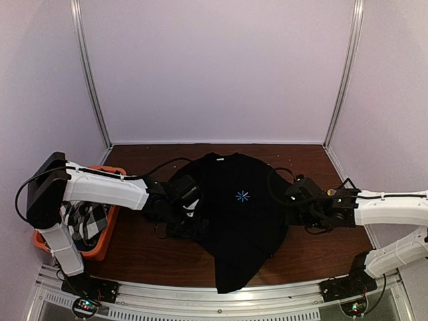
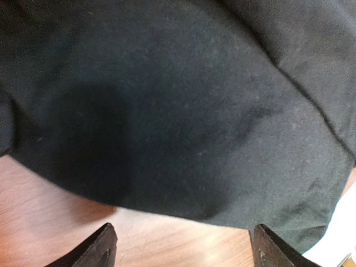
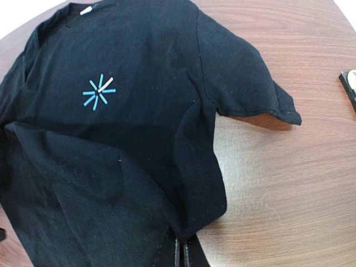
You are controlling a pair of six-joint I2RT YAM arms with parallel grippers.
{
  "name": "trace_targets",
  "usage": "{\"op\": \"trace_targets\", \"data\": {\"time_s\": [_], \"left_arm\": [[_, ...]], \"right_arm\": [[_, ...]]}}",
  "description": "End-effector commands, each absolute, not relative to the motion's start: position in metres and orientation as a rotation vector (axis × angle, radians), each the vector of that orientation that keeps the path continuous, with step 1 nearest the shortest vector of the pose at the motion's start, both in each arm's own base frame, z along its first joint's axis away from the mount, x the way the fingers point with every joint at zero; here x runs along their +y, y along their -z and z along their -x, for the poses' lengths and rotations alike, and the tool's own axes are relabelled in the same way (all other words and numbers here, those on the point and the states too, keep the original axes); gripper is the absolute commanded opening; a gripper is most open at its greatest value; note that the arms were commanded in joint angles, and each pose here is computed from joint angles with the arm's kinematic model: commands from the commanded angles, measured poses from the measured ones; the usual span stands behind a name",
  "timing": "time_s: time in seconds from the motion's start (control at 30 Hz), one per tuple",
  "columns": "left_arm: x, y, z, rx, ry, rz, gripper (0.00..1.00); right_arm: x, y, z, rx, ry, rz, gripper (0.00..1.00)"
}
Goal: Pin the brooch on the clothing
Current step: Smooth out the flattened clothing at the center of the board, then pick up the flattened clothing from the center of the board.
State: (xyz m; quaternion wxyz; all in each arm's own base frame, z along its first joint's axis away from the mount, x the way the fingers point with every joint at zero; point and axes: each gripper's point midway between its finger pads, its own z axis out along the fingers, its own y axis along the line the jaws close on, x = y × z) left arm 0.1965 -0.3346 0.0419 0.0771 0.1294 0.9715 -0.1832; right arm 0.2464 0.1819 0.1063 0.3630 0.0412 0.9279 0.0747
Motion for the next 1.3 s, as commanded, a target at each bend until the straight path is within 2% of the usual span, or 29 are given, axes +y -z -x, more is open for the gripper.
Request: {"op": "trace_targets", "data": {"time_s": [0.0,0.1,0.2,0.3,0.4,0.43,0.63,0.83,0.93,1.1,1.27], "left_arm": [[-0.348,-0.03,-0.2,2.924,0.585,-0.383,0.83],[-0.35,-0.023,-0.201,2.937,0.568,-0.388,0.76],[-0.349,-0.015,-0.201,2.952,0.549,-0.394,0.6],[-0.347,-0.01,-0.204,2.95,0.516,-0.387,0.35],[-0.345,-0.008,-0.209,2.943,0.483,-0.384,0.04],[-0.345,-0.008,-0.21,2.942,0.475,-0.383,0.0],[-0.341,-0.047,-0.235,2.816,0.41,-0.38,0.0],[-0.324,-0.157,-0.277,2.526,0.315,-0.354,0.0],[-0.312,-0.194,-0.289,2.442,0.273,-0.336,0.0],[-0.289,-0.223,-0.301,2.366,0.189,-0.296,0.0],[-0.26,-0.236,-0.306,2.329,0.049,-0.252,0.0]], "right_arm": [[0.174,-0.115,-0.251,2.346,-0.185,-0.131,0.0],[0.175,-0.115,-0.251,2.344,-0.192,-0.132,0.0],[0.175,-0.115,-0.251,2.343,-0.196,-0.133,0.0],[0.177,-0.111,-0.251,2.348,-0.206,-0.128,0.0],[0.179,-0.109,-0.25,2.354,-0.213,-0.12,0.0],[0.179,-0.109,-0.25,2.355,-0.212,-0.118,0.0],[0.178,-0.121,-0.253,2.332,-0.186,-0.079,0.0],[0.191,-0.153,-0.265,2.258,-0.194,0.053,0.0],[0.207,-0.165,-0.271,2.227,-0.227,0.134,0.0],[0.23,-0.177,-0.283,2.183,-0.24,0.261,0.0],[0.222,-0.192,-0.294,2.135,-0.107,0.308,0.0]]}}
